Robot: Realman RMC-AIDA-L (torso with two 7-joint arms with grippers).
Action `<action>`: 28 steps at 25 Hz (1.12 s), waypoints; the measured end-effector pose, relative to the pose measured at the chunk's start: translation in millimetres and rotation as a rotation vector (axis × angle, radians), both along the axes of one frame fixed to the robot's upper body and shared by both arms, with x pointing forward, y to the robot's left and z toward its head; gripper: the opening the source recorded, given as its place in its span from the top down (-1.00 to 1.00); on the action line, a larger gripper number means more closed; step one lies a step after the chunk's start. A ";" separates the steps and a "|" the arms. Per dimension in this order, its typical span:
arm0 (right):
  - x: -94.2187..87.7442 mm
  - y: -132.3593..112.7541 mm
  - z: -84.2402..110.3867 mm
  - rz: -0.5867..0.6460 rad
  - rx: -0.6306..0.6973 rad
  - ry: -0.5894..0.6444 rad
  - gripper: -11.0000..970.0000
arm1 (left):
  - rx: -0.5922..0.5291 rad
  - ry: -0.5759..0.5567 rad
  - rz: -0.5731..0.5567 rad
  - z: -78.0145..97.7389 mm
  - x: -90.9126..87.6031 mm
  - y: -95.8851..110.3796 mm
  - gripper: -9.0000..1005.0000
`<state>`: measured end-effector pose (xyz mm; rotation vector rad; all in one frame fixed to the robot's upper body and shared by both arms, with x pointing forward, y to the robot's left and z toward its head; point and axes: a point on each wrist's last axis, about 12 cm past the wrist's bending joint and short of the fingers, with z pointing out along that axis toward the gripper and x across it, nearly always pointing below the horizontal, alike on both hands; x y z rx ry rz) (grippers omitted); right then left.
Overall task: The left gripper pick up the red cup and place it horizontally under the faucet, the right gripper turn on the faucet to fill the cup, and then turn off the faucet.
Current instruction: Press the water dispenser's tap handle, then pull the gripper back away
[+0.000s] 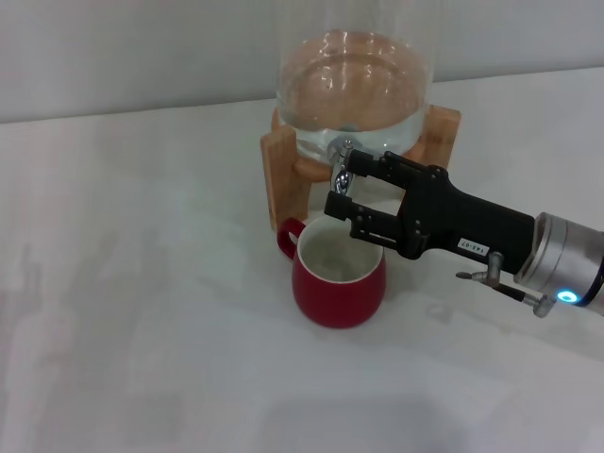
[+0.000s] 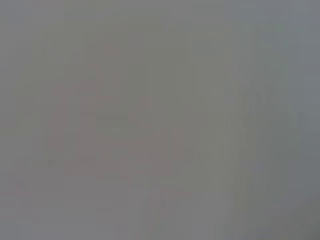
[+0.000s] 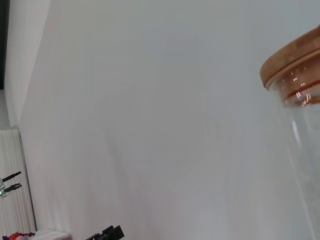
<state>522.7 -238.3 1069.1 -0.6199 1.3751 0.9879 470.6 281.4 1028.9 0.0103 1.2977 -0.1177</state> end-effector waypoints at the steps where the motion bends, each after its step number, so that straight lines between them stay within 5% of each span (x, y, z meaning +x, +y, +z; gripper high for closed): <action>1: 0.2 -0.2 -0.2 -0.002 -0.002 0.001 -0.56 | 0.000 0.000 0.000 0.0 0.0 0.0 0.03; 28: -1.8 -14.0 4.2 -0.069 0.012 -0.050 -0.56 | 0.003 0.003 -0.008 -0.6 -0.6 -1.1 0.03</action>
